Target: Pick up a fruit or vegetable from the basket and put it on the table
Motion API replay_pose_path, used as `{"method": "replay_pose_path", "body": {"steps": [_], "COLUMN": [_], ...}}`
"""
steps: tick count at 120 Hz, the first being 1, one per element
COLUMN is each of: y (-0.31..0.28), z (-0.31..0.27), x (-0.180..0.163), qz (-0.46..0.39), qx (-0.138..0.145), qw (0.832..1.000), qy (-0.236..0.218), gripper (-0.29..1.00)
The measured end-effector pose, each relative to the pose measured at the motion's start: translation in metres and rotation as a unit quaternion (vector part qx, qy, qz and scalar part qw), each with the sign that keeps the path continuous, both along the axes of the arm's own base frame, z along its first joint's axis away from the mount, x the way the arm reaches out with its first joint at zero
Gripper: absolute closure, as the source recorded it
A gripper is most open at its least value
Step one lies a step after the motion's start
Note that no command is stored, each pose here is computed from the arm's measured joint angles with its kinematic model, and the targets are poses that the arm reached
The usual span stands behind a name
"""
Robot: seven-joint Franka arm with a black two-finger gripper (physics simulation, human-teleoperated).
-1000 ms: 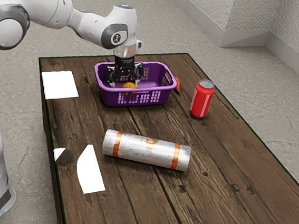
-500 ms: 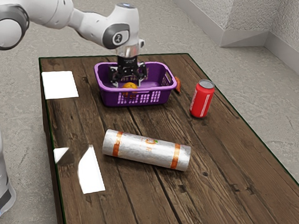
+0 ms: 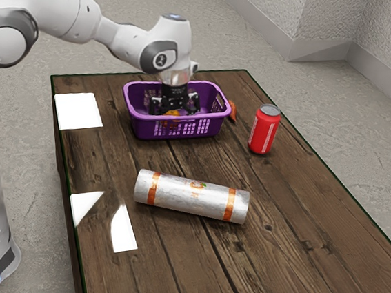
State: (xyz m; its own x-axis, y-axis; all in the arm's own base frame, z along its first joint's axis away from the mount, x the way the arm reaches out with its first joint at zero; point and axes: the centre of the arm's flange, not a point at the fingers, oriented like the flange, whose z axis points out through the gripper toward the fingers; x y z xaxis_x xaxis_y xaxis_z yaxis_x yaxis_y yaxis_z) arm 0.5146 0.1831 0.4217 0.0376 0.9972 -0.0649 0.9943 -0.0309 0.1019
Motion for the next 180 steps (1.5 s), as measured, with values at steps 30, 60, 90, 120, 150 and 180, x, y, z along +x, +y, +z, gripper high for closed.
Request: {"method": "replay_pose_path", "body": {"steps": [30, 60, 90, 120, 150, 180], "y": [-0.019, -0.028, -0.023, -0.003, 0.014, 0.023], "z": [0.001, 0.002, 0.004, 0.011, -0.002, -0.016], "x": [0.006, 0.009, 0.008, 0.0, -0.003, -0.004], "qz": [-0.013, -0.02, -0.013, 0.007, 0.025, 0.044], "qx": [0.0, 0.0, 0.0, 0.002, 0.0, -0.011], "qw": [1.0, 1.0, 1.0, 1.0, 1.0, 0.999], "qy": [-0.003, -0.004, -0.006, -0.011, 0.0, 0.01], "gripper": [0.0, 0.0, 0.0, 0.0, 0.0, -0.06]}}
